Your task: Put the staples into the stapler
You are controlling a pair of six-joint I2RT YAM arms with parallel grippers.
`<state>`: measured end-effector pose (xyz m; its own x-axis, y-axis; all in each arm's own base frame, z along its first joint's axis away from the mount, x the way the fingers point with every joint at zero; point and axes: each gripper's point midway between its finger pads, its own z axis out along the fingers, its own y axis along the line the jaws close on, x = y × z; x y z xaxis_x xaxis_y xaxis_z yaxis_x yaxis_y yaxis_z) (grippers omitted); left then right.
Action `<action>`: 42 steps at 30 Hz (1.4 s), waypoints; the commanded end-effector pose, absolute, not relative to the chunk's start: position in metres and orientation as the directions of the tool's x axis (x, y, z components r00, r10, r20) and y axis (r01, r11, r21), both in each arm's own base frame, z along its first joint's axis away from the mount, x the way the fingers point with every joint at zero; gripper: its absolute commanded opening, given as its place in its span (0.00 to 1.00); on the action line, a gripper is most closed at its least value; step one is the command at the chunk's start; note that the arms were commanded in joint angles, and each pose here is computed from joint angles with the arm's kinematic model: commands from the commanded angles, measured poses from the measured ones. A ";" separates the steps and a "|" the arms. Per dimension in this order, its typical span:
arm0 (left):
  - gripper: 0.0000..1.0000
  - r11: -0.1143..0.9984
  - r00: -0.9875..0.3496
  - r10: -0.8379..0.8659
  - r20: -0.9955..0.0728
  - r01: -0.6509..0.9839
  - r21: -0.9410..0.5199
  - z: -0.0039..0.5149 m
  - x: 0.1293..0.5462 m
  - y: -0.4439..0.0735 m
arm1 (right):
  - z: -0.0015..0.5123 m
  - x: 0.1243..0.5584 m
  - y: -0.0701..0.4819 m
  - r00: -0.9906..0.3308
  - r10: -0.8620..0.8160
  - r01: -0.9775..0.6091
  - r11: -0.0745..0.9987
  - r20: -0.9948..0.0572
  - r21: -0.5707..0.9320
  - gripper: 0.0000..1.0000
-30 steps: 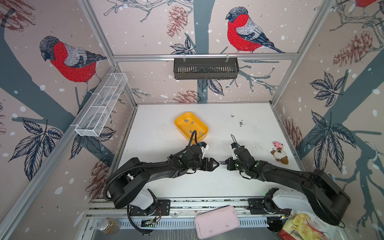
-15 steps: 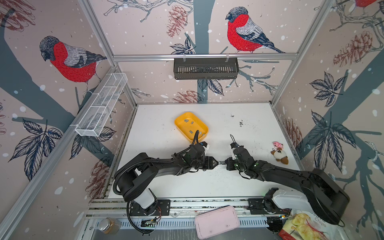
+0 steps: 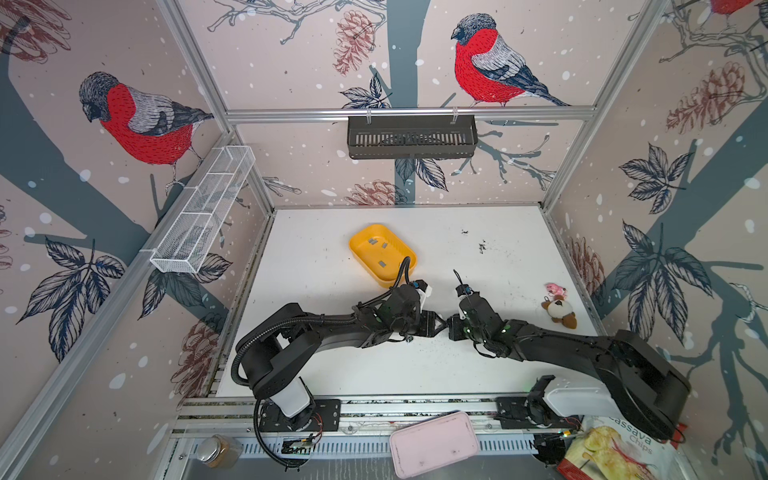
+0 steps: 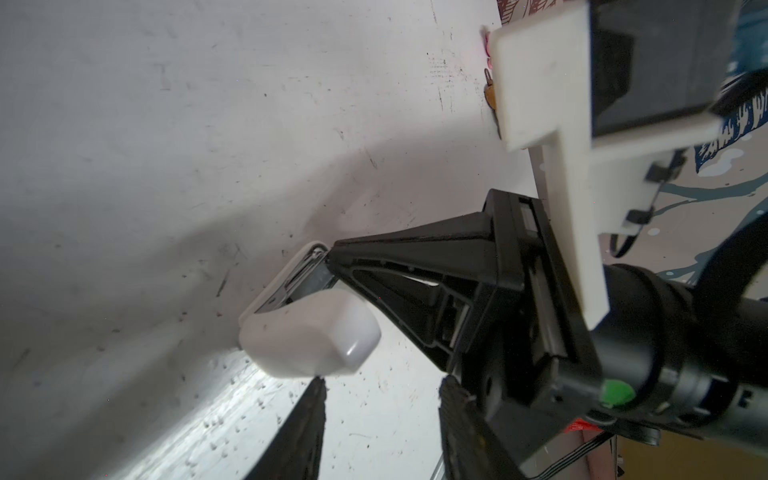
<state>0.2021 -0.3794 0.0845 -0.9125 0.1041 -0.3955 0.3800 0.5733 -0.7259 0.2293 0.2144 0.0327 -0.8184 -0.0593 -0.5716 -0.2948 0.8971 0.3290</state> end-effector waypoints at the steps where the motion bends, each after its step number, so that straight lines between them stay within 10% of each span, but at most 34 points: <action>1: 0.45 0.568 -0.907 0.116 -0.404 0.395 -0.722 0.082 0.203 -0.383 | 0.024 0.222 0.209 -0.841 -0.072 -0.276 0.909 -0.536 0.312 0.04; 16: 0.42 0.615 -0.851 0.202 -0.484 0.495 -0.613 0.080 0.217 -0.385 | 0.044 0.221 0.206 -0.829 -0.017 -0.277 0.881 -0.560 0.383 0.08; 25: 0.65 0.431 -0.594 0.479 -0.647 0.801 -0.416 0.085 0.196 -0.379 | 0.052 0.222 0.188 -0.829 0.043 -0.250 0.863 -0.557 0.439 0.18; 42: 0.73 0.366 -0.384 0.635 -0.670 0.914 -0.177 0.060 0.215 -0.380 | 0.072 0.216 0.169 -0.805 0.108 -0.236 0.843 -0.583 0.483 0.21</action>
